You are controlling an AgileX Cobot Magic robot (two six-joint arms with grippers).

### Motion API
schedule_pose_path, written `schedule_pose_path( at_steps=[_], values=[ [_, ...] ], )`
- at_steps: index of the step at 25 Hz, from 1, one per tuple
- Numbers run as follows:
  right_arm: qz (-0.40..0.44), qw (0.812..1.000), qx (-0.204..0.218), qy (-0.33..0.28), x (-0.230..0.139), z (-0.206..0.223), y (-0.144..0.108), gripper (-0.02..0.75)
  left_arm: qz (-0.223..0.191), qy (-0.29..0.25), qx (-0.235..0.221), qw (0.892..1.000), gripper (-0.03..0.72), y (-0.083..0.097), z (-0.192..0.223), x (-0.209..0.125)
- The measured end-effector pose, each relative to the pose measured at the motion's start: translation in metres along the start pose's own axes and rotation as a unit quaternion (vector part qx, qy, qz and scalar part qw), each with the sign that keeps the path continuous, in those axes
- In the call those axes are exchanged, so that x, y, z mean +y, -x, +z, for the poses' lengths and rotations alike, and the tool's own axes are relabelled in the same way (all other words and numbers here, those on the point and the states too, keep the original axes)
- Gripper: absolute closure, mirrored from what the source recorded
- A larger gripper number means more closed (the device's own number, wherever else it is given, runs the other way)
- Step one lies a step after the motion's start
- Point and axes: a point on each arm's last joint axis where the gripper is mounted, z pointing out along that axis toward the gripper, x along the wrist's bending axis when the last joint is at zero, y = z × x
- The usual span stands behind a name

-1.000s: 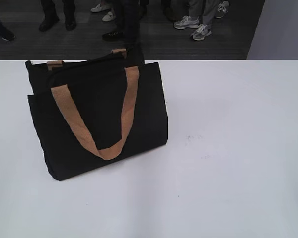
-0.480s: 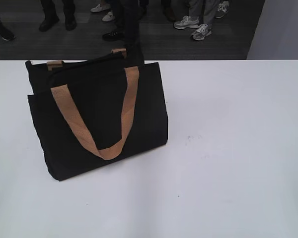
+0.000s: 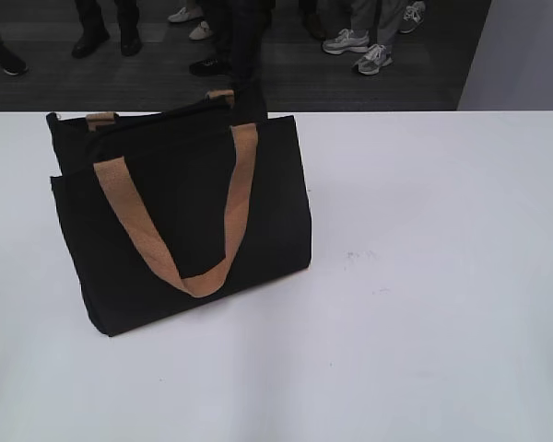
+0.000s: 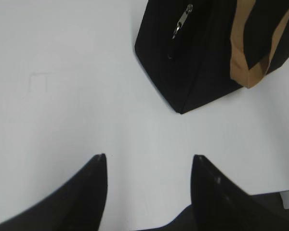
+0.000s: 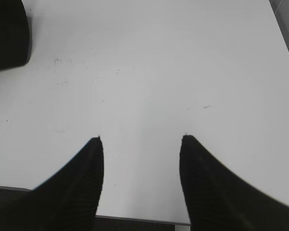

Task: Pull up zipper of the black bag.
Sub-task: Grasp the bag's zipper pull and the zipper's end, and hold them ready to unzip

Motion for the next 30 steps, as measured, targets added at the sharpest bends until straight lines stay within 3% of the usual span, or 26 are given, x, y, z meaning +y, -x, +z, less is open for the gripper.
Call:
schedule_pose_path(
  at_steps=[12, 15, 18, 20, 24, 27, 30],
  values=[
    [0.001, 1.0, 0.0, -0.001, 0.0, 0.0, 0.0, 0.337, 0.003, -0.108, 0.001, 0.994, 0.29, -0.013, 0.025, 0.027],
    [0.003, 1.0, 0.002, -0.024, 0.003, 0.006, 0.001, 0.337, 0.0, -0.151, -0.001, 0.989, 0.291, -0.019, 0.04, 0.039],
    [0.005, 0.999, 0.005, -0.051, 0.007, 0.013, 0.002, 0.337, 0.027, -0.171, -0.002, 0.985, 0.291, -0.027, 0.06, 0.049],
    [0.007, 0.998, 0.007, -0.062, 0.008, 0.016, 0.002, 0.337, 0.05, -0.155, -0.008, 0.987, 0.291, -0.029, 0.072, 0.056],
    [0.007, 0.998, 0.007, -0.063, 0.009, 0.016, 0.002, 0.337, 0.107, -0.065, -0.035, 0.992, 0.291, -0.028, 0.091, 0.076],
    [0.007, 0.998, 0.007, -0.063, 0.009, 0.016, 0.002, 0.337, 0.167, -0.052, -0.068, 0.982, 0.291, -0.026, 0.104, 0.081],
    [0.007, 0.998, 0.007, -0.063, 0.009, 0.016, 0.002, 0.337, 0.184, -0.058, -0.128, 0.973, 0.291, -0.022, 0.127, 0.082]
  ],
)
